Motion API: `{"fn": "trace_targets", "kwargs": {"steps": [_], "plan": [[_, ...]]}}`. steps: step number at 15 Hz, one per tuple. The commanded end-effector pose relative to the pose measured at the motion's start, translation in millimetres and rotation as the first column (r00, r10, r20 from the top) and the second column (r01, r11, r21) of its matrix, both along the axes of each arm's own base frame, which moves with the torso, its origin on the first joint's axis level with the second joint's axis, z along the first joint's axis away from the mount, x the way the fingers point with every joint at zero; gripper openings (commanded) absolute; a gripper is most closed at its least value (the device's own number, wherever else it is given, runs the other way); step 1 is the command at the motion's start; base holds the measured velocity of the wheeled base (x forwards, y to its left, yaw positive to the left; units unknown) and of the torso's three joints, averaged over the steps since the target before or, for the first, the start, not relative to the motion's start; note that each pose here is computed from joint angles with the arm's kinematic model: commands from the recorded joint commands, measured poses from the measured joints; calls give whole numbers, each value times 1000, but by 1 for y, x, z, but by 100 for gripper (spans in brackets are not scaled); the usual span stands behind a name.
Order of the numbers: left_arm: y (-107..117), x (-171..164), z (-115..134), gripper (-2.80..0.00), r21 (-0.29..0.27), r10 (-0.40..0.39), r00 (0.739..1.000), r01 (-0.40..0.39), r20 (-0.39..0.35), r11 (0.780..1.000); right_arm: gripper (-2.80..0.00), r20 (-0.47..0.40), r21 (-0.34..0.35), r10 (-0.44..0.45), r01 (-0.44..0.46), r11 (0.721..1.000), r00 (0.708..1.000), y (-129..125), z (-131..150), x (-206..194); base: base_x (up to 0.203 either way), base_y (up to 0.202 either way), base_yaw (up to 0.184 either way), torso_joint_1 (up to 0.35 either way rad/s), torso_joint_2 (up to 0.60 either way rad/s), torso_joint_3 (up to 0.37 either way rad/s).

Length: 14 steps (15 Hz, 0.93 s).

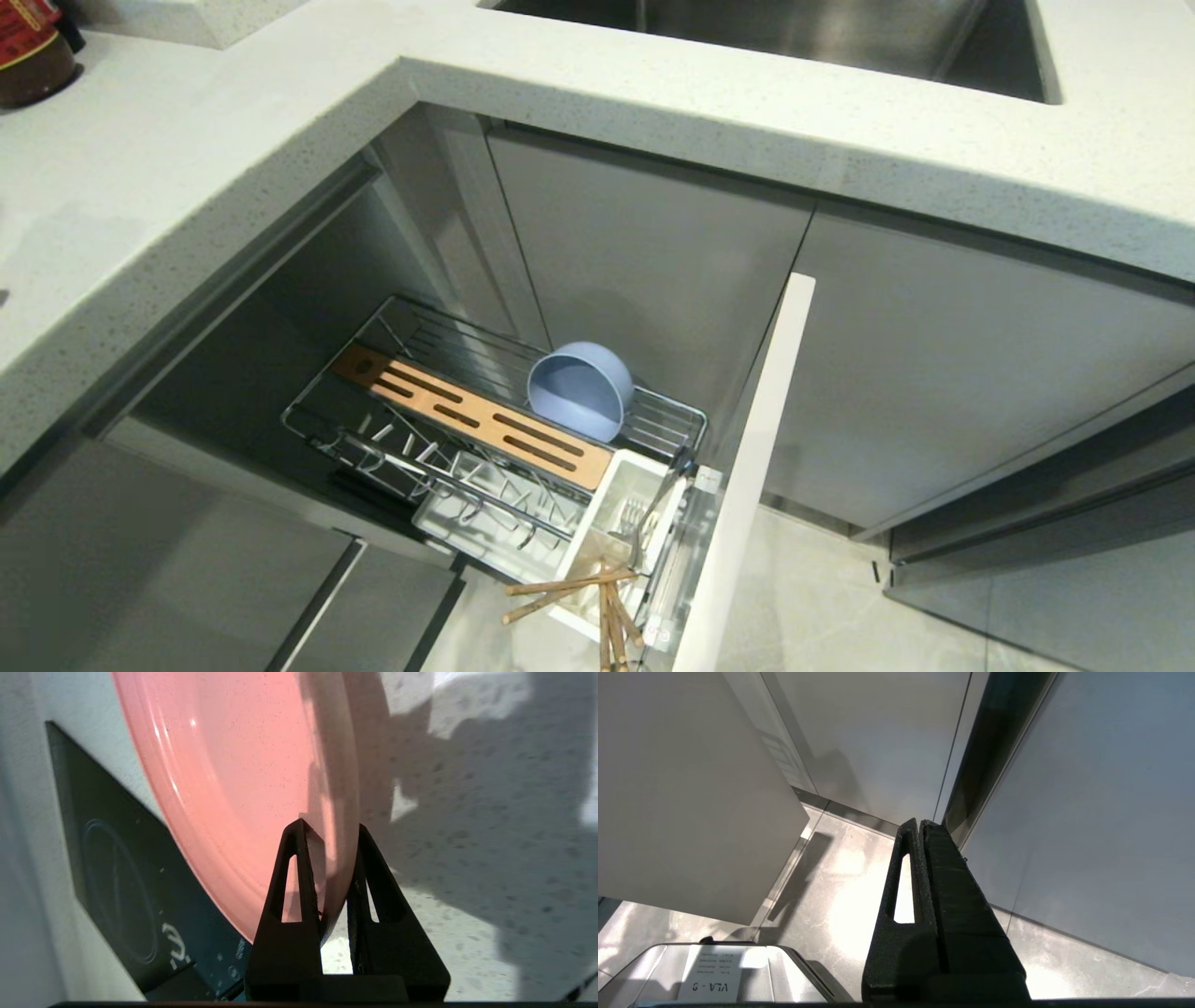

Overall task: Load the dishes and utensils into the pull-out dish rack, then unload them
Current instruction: Take the plate out of the cupboard

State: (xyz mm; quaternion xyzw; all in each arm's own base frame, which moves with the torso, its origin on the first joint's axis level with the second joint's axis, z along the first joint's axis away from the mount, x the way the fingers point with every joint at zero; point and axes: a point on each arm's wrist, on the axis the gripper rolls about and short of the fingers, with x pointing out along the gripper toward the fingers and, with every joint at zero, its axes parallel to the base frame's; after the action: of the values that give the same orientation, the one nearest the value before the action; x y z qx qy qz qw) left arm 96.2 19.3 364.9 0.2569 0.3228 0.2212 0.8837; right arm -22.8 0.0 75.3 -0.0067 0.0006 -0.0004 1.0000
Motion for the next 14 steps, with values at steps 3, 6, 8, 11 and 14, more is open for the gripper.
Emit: {"fn": "trace_targets", "kwargs": {"steps": [3, 6, 8, 11, 14], "plan": [[-2, -3, 0, -280, -69, -93, 996, 94, 15, 993, -280, 0, 0, -1, 1, 1000, 1000, 0, 0, 0, 0, 0, 0, 0, 0, 0], [-2, -4, -1, 0, -74, -86, 996, 88, 19, 993, -280, 0, 0, -1, 1, 1000, 1000, 0, 0, 0, 0, 0, 0, 0, 0, 0], [-2, -5, 0, 0, -75, -87, 996, 89, 24, 993, -280, 0, 0, 0, 0, 1000, 1000, 0, 0, 0, 0, 0, 0, 0, 0, 0], [-3, -6, 3, 0, -105, -97, 993, 104, 69, 989, -280, 0, 0, -1, 1, 1000, 1000, 0, 0, 0, 0, 0, 0, 0, 0, 0], [-7, -9, 10, 0, -252, -198, 956, 251, 219, 935, -280, 0, 0, 0, 0, 1000, 1000, 0, 0, 0, 0, 0, 0, 0, 0, 0]]}}
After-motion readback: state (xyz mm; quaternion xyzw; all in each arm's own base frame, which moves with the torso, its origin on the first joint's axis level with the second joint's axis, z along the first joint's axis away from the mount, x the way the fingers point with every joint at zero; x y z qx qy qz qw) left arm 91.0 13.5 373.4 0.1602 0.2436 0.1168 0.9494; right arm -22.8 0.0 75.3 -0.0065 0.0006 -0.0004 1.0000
